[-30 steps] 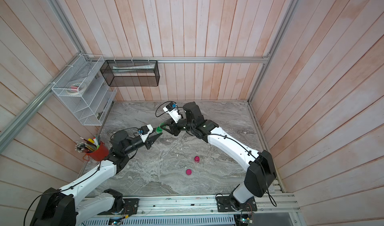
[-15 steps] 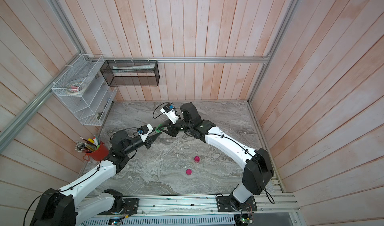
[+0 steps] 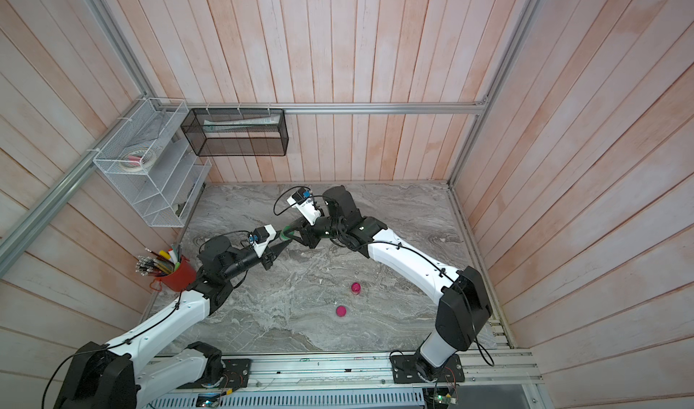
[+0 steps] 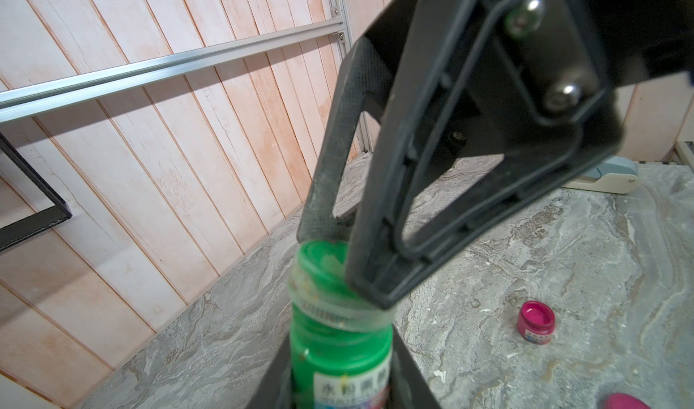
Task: Close the paint jar lid
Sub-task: Close the lid on the paint jar.
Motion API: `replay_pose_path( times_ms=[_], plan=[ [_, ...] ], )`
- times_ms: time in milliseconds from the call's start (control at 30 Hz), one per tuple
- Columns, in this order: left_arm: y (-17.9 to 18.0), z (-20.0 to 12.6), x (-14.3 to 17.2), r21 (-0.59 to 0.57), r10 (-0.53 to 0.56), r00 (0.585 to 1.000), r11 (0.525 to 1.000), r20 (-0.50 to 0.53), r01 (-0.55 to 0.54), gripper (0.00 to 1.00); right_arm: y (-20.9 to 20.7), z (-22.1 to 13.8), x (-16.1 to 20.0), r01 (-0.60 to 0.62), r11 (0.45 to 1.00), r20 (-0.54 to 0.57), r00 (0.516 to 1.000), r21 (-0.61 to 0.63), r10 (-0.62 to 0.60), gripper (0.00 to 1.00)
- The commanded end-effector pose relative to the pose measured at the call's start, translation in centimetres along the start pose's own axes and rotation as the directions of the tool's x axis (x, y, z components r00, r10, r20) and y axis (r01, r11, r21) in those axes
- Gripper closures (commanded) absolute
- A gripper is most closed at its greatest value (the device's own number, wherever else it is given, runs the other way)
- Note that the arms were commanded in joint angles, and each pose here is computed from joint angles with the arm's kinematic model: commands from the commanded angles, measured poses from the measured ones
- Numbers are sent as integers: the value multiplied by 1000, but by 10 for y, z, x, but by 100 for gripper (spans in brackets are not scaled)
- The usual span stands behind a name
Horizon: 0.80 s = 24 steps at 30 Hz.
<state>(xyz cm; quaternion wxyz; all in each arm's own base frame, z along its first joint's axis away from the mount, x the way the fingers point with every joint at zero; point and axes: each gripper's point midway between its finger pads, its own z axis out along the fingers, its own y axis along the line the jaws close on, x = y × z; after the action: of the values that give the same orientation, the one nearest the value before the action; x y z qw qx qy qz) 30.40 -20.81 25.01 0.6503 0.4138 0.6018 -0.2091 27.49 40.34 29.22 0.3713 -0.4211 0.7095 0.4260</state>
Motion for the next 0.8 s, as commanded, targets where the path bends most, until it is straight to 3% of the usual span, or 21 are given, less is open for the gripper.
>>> replay_pose_path(
  times_ms=[0,767],
  plan=[
    [2,-2,-16,-10,40,998,999,39,-40,67,9,6,0,13,999,-18,1000,-35,-13,70],
    [-6,-9,-21,14,118,992,993,46,-119,67,17,30,40,11,994,-190,981,-111,-32,71]
  ],
)
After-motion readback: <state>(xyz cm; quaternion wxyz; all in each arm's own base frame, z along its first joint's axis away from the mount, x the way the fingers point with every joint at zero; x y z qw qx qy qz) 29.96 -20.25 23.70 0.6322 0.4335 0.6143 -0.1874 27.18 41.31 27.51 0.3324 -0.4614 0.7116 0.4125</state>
